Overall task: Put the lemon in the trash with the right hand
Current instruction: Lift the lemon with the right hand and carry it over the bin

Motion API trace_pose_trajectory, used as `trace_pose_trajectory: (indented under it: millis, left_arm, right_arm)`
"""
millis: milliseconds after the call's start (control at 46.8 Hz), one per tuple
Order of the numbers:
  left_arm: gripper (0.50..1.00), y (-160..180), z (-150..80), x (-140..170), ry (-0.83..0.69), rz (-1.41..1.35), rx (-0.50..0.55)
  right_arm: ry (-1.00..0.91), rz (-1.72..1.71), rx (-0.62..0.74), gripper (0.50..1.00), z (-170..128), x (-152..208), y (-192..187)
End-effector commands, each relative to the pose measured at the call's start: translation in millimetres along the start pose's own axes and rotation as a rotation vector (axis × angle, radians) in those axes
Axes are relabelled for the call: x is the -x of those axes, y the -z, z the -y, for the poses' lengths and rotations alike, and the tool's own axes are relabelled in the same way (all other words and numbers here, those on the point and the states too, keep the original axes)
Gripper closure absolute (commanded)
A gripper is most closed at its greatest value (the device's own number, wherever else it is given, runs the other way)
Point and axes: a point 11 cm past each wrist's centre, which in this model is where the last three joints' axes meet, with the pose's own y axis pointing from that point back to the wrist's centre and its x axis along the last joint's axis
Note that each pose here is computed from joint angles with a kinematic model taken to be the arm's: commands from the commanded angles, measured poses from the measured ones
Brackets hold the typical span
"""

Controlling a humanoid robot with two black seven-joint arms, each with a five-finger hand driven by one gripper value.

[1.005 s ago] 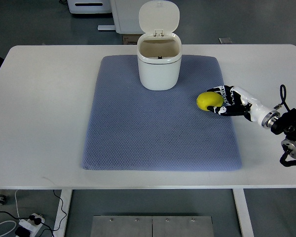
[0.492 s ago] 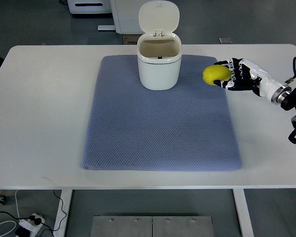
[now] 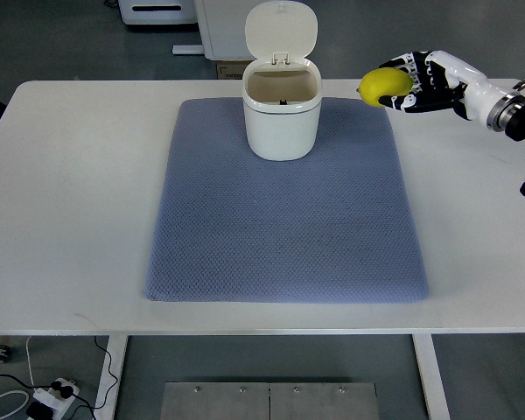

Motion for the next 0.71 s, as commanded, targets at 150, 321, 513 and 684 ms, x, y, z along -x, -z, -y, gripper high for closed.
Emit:
trace_pose_trajectory:
  millis: [150,321,513,684]
  left_arm:
    - [0.500,0.3,0.0,-0.1,0.000,0.000,-0.001]
    - [0.500,-0.5,0.1,0.0,0.000,0.000,0.001]
    - [0.500,0.3,0.0,-0.1,0.000,0.000,-0.001]
    - [0.500,-0.5,0.0,0.6,0.002,0.000,0.001]
  right_arm:
    - [-0.006,-0.064,0.002,1.000,10.0,-10.2,36.0]
    - [0.011,-0.110,0.009,1.000,19.2,-8.0,60.3]
    - [0.027,-0.159,0.036,1.000,33.1,2.2,79.0]
    - [0.029,-0.192,0.052,1.000,44.2,12.5,99.5]
